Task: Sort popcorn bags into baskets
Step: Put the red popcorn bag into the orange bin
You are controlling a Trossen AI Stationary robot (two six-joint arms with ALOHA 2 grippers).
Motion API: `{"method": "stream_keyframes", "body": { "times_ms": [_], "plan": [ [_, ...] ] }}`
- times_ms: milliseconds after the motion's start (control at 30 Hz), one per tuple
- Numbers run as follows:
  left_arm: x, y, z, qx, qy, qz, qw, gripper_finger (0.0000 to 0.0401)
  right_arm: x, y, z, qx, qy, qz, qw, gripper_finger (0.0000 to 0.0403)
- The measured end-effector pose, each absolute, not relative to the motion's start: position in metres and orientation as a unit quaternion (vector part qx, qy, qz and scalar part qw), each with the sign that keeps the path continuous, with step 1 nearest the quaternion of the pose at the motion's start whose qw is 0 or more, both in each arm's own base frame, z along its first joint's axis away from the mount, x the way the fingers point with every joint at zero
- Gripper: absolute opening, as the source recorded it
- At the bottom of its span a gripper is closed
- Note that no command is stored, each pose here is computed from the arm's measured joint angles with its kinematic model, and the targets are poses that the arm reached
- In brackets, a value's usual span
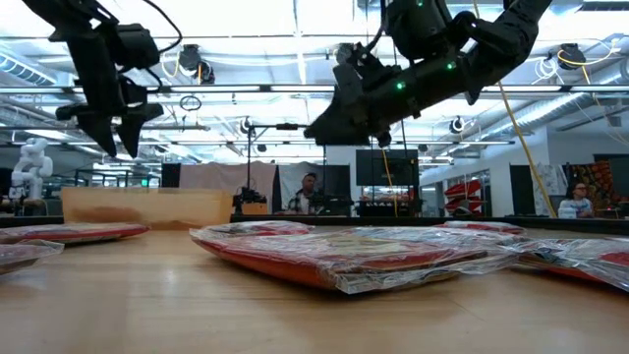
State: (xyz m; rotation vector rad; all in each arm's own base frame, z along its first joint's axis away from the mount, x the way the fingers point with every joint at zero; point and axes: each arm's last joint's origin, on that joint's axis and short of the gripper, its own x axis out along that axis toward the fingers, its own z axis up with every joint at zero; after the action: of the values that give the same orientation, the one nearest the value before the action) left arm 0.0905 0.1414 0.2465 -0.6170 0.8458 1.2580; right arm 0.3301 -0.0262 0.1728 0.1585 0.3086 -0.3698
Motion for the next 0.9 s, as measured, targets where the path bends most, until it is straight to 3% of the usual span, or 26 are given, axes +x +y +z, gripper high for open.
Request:
{"method": "stream_keyframes", "body": {
  "times_ms": [133, 500, 767, 900],
  "plan": [
    [0.096, 0.132, 0.251, -0.241, 0.383, 0.531, 0.716, 0.0214, 0.326, -0.025, 0.166, 0.102, 0.191, -0.193, 0.957, 0.0187],
    [0.146, 0.091, 0.273, -0.143, 0.292, 0.348, 0.879, 0.0214, 0.277, -0.044, 0.187, 0.203, 0.312, -0.280, 0.885, 0.0200],
    [0.177, 0.062, 0.252, -0.090, 0.234, 0.244, 0.937, 0.0214, 0.237, -0.044, 0.181, 0.199, 0.465, -0.309, 0.806, 0.0230],
    [0.184, 0.046, 0.241, -0.063, 0.196, 0.197, 0.958, 0.0214, 0.229, -0.033, 0.171, 0.166, 0.545, -0.266, 0.778, 0.0240]
  ]
}}
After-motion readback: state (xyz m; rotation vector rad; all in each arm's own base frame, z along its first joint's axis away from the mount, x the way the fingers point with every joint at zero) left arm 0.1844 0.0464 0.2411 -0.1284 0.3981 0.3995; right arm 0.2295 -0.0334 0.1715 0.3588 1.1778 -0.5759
